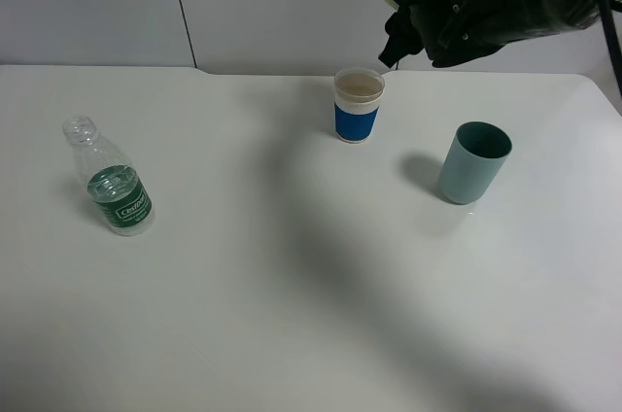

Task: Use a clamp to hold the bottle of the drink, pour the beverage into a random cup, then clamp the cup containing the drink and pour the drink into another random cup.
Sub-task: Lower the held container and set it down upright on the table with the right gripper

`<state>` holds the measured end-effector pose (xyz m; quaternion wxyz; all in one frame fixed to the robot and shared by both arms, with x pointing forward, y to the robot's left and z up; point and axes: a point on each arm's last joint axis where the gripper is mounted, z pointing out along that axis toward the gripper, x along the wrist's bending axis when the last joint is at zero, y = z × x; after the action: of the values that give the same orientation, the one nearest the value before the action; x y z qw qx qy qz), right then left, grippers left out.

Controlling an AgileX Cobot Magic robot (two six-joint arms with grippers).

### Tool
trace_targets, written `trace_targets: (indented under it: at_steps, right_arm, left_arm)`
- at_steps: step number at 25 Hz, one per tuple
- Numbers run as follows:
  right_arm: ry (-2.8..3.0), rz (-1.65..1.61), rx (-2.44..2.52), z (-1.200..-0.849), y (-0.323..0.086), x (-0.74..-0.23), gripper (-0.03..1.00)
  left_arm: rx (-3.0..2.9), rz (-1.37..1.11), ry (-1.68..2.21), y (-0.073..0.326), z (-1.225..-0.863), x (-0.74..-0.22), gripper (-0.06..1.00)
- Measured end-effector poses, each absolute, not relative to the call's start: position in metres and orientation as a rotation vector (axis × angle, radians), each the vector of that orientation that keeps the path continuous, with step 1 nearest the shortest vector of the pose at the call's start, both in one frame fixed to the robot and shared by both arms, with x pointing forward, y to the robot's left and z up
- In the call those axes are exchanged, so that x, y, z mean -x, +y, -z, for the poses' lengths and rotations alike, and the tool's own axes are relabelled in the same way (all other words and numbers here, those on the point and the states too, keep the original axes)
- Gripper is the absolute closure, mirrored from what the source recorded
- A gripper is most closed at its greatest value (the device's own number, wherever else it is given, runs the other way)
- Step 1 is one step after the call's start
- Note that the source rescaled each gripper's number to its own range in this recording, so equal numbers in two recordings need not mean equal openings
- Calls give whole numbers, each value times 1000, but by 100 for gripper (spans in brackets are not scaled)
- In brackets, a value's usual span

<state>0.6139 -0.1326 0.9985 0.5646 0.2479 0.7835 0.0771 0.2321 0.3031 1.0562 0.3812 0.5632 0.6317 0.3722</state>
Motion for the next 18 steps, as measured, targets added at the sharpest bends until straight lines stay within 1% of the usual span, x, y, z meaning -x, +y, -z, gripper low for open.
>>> trace_targets:
  at_steps: [2, 5, 8, 9, 10, 11, 15, 18]
  right_arm:
    - [1787, -301, -712, -1006, -128, -609, 97]
    - [1783, -428, -712, -1024, -114, -598, 97]
    - [1789, -483, -693, -1033, -107, -592, 97]
    - [1796, -539, -682, -1042, -100, -584, 97]
    - [1827, -676, -662, -1059, -85, -567, 97]
    - [1827, -676, -662, -1059, -85, -567, 97]
    - [1889, -864, -675, -1074, -65, -545, 97]
    - [1979, -1008, -734, -1076, -51, -529, 97]
  left_arm:
    - [-1437, -950, 1612, 303, -1056, -232, -6]
    - [-1437, -950, 1612, 303, -1056, -232, -6]
    - [-1437, -950, 1612, 303, -1056, -232, -6]
    - [-1437, -950, 1612, 303, -1056, -232, -6]
    - [-1437, -950, 1612, 303, -1056, -232, -6]
    - [-1437, -950, 1612, 303, -1056, -232, -6]
    - [-1437, -950, 1612, 303, -1056, -232, -6]
    - [-1437, -950, 1612, 303, -1056, -232, -6]
